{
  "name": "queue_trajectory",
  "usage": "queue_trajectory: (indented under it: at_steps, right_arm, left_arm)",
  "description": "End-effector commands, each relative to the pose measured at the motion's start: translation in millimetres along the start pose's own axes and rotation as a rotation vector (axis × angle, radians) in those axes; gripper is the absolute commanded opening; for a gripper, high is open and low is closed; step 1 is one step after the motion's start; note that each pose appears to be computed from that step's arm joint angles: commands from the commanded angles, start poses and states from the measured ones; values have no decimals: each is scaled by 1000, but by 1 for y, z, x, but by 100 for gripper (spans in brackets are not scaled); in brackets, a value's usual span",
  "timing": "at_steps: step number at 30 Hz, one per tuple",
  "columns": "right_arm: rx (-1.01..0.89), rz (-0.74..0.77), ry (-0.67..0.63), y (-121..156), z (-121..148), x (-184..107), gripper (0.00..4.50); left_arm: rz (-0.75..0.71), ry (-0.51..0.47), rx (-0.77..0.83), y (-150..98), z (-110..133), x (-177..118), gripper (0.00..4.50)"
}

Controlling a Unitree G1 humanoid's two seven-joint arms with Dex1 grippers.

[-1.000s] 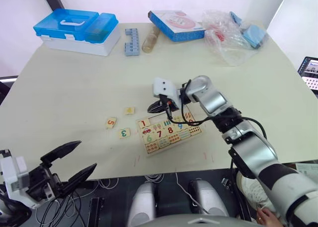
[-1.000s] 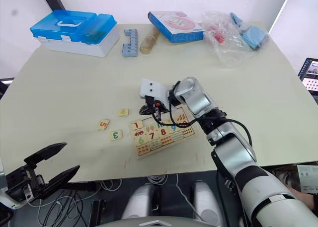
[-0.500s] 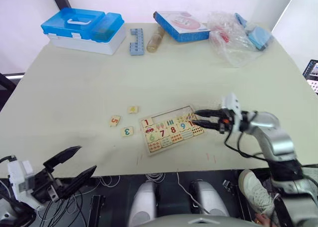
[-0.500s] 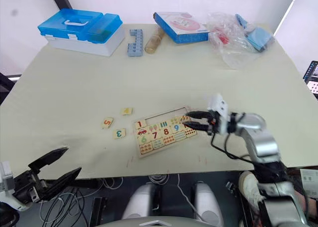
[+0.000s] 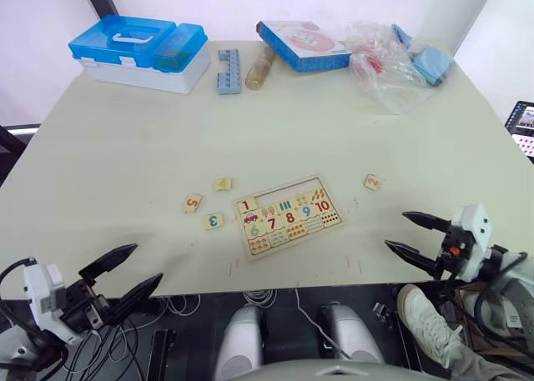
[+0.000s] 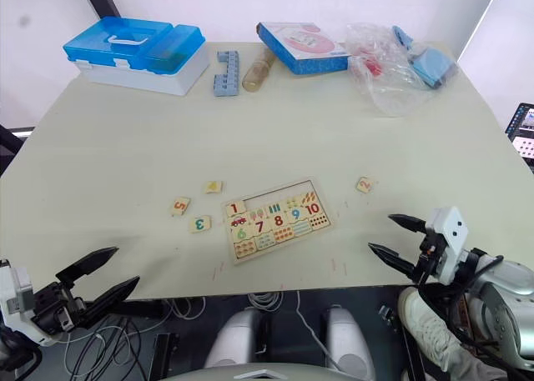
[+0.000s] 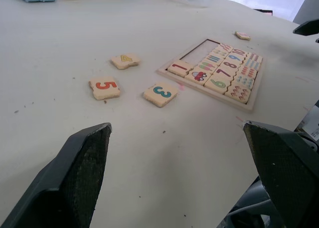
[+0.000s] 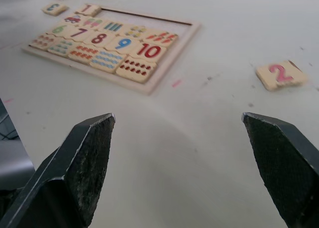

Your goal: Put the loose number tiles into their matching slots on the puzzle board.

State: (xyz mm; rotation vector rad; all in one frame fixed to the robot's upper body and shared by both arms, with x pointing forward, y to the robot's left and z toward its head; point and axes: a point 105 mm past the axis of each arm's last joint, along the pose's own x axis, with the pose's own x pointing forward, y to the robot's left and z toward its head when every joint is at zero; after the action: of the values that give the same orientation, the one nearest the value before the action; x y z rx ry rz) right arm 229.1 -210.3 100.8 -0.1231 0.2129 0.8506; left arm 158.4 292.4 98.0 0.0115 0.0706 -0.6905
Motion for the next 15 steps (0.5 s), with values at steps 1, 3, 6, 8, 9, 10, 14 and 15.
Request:
queue_trajectory:
  at_steps: [1,3,6,8,9,10,14,15]
  right_arm:
    - [-58,-42,-15,-5,10,-13,428]
    - [-57,-42,1,-4,7,-16,428]
    - [-66,-31,8,-5,8,-16,428]
    - [-87,2,20,-8,12,-13,428]
    - [-91,18,23,-11,14,-11,428]
    - [-92,28,25,-12,15,-10,428]
    - [-116,56,27,-28,25,-2,428]
    - [-124,61,25,-32,28,2,428]
  left_arm:
    - [-17,3,18,1,1,0,450]
    - [-29,1,20,1,1,1,450]
    - [-51,-6,23,0,2,2,450]
    - [-73,-12,32,0,5,4,450]
    - [-85,-15,36,0,6,4,450]
    - [-92,-17,38,0,7,5,450]
    - [-128,-28,64,1,16,9,450]
    - [-141,-27,73,0,17,10,450]
